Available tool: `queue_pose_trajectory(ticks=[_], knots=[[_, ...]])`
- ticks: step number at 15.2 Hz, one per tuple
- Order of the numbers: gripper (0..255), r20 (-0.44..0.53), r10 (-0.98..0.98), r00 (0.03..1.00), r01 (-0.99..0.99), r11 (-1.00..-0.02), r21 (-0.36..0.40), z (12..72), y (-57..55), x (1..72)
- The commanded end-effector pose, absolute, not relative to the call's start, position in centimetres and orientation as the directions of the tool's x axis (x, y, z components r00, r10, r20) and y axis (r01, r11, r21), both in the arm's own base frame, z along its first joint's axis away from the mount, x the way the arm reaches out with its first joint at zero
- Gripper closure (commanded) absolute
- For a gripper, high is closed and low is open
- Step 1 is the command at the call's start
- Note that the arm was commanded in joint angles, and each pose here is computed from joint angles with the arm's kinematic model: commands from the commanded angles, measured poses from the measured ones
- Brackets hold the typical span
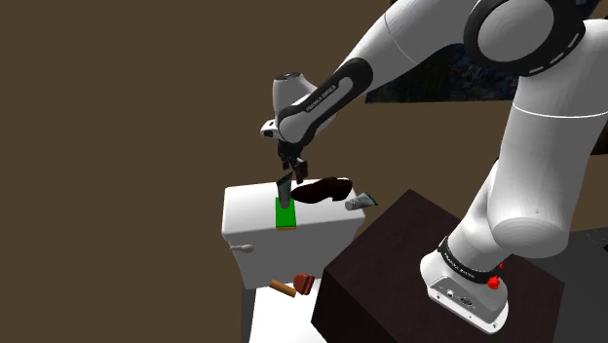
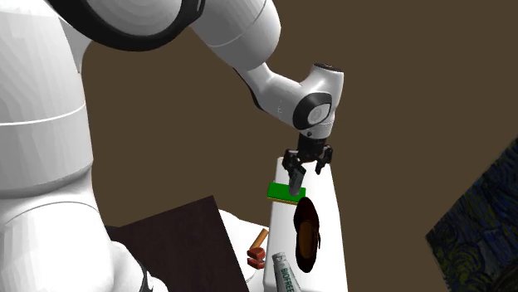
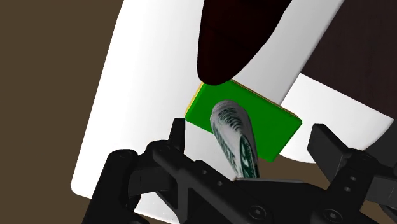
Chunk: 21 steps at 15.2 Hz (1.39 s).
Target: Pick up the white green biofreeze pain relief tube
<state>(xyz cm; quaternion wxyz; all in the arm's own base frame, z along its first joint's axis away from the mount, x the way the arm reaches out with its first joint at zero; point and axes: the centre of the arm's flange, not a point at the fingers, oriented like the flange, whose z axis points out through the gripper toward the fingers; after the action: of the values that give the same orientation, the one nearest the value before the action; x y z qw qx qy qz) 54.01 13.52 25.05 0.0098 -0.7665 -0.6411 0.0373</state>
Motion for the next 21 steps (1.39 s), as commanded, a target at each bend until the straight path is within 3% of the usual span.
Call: queue_pose_trajectory(ticks=[1, 2, 11, 21], knots=[[0, -0.044, 0.984, 0.175, 0.982, -0.177, -0.062, 24.7, 13.6, 54.0], [255, -0.044, 0.984, 0.175, 0.982, -0.177, -0.062, 24.7, 13.6, 54.0], [255, -0.044, 0.984, 0.175, 0.982, -0.177, -0.062, 24.7, 13.6, 54.0], [255, -0.044, 0.984, 0.175, 0.982, -0.177, -0.062, 30.0, 13.6, 54.0]])
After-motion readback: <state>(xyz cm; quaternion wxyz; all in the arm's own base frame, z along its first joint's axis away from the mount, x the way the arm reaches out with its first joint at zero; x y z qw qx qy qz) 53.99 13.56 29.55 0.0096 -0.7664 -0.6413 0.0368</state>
